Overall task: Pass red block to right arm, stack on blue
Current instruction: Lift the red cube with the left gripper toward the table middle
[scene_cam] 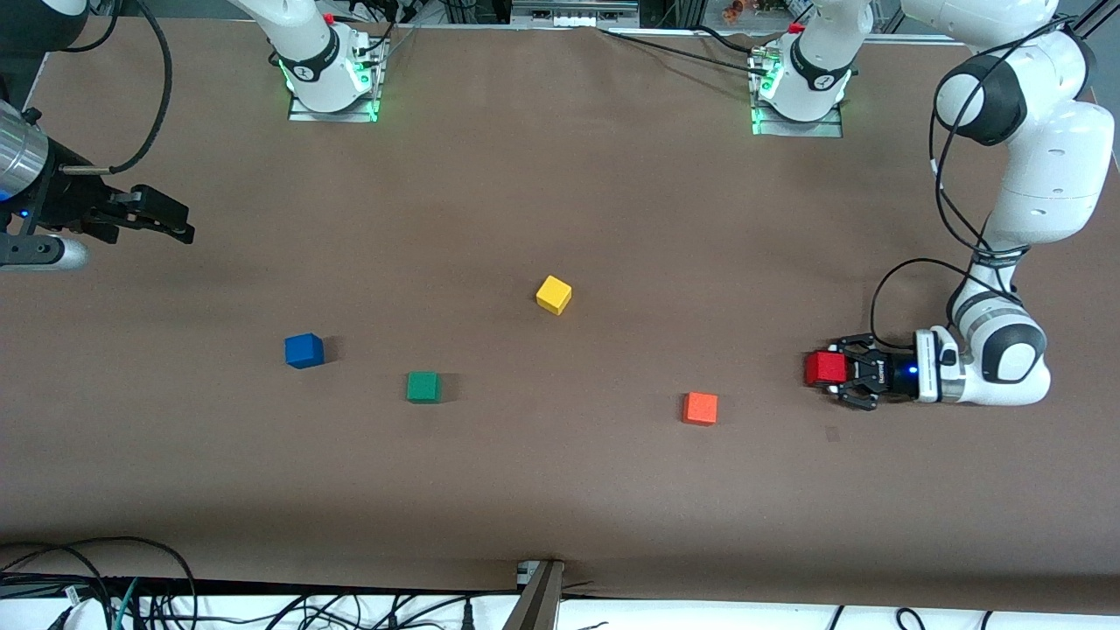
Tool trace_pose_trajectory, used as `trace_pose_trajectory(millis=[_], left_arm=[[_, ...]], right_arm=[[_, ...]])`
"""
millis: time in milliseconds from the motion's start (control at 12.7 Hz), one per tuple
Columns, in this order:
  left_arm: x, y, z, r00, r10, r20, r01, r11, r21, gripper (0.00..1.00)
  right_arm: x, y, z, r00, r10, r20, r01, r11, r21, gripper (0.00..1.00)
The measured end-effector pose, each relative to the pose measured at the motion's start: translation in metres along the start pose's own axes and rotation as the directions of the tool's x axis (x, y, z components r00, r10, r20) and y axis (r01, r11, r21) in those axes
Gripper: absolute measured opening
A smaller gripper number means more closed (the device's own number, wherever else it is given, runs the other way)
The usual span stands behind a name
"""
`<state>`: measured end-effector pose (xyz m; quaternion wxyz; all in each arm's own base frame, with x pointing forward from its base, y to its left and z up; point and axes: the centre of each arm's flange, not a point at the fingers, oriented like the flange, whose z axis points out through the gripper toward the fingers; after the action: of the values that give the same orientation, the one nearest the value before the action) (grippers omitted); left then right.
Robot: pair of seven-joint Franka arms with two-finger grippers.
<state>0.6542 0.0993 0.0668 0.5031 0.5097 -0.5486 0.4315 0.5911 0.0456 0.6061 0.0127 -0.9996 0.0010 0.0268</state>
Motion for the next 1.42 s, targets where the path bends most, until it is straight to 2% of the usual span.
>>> trace_pose_trajectory(millis=[236,472,787,1101,1416], left_arm=[[0.048,-0.019,0.057,0.988,-0.064,-0.139,0.049,0.993,-0.107,0.56],[0.105,-0.041,0.105,0.966,-0.085,-0.244,0.049,0.988,-0.150,0.56],[0.168,-0.065,0.141,0.954,-0.167,-0.247,0.133,0.980,-0.148,0.56],[0.249,-0.085,0.185,0.954,-0.222,-0.201,0.211,0.975,-0.074,0.56],[0.299,-0.090,0.243,0.926,-0.305,-0.222,0.312,0.950,-0.003,0.56]], right_arm=[[0.000,0.000,0.000,1.000,0.000,0.000,0.000,1.000,0.000,1.00],[0.000,0.000,0.001,1.000,0.000,0.001,0.000,1.000,0.000,1.00],[0.001,0.000,0.001,1.000,0.000,0.002,0.000,1.000,0.000,1.00],[0.004,-0.003,0.008,1.000,0.000,0.010,0.000,1.000,-0.002,1.00],[0.021,-0.015,0.036,1.000,-0.007,0.030,0.007,1.000,0.015,1.00]])
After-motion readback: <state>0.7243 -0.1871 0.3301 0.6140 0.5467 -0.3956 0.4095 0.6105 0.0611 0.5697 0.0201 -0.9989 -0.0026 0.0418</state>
